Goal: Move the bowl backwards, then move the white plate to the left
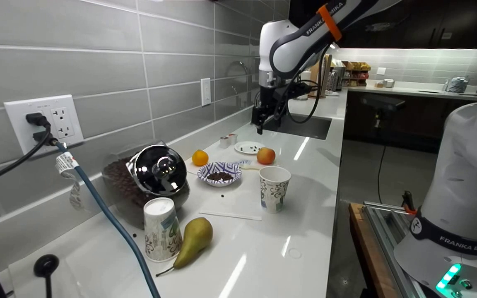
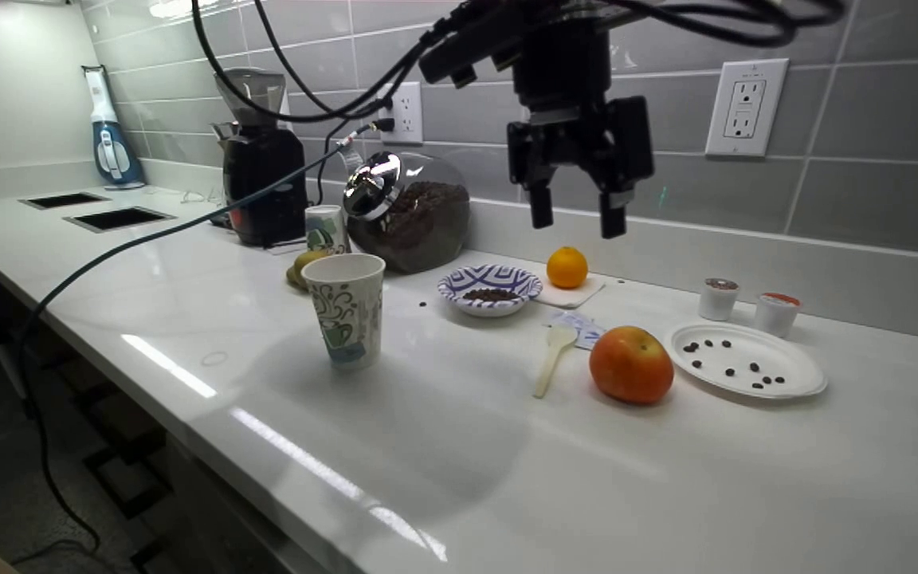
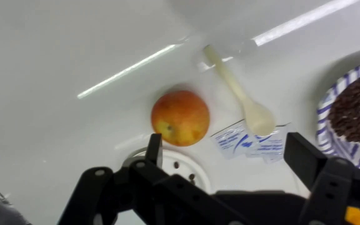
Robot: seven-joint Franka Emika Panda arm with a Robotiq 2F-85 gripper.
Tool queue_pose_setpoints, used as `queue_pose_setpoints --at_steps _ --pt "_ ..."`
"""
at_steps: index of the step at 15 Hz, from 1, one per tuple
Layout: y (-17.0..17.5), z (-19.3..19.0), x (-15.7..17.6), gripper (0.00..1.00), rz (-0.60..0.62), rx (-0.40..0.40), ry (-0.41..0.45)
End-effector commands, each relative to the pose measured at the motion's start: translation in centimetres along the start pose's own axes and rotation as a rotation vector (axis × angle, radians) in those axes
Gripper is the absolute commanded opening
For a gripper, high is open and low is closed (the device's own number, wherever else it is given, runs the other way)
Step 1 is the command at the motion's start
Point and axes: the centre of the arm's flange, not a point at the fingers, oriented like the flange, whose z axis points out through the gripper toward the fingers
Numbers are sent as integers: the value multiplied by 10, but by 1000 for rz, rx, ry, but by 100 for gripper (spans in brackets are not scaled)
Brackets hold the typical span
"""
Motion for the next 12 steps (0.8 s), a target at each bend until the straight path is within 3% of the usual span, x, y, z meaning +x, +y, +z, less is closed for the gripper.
queue_pose_setpoints --at_steps 1,4,9,11,12 --pt "45 20 24 100 13 -91 76" --pt "63 35 51 100 -53 -192 110" --pt "38 53 109 100 -222 -309 169" --pt "20 64 130 100 -255 -306 194" --pt "10 67 138 100 -173 -241 164"
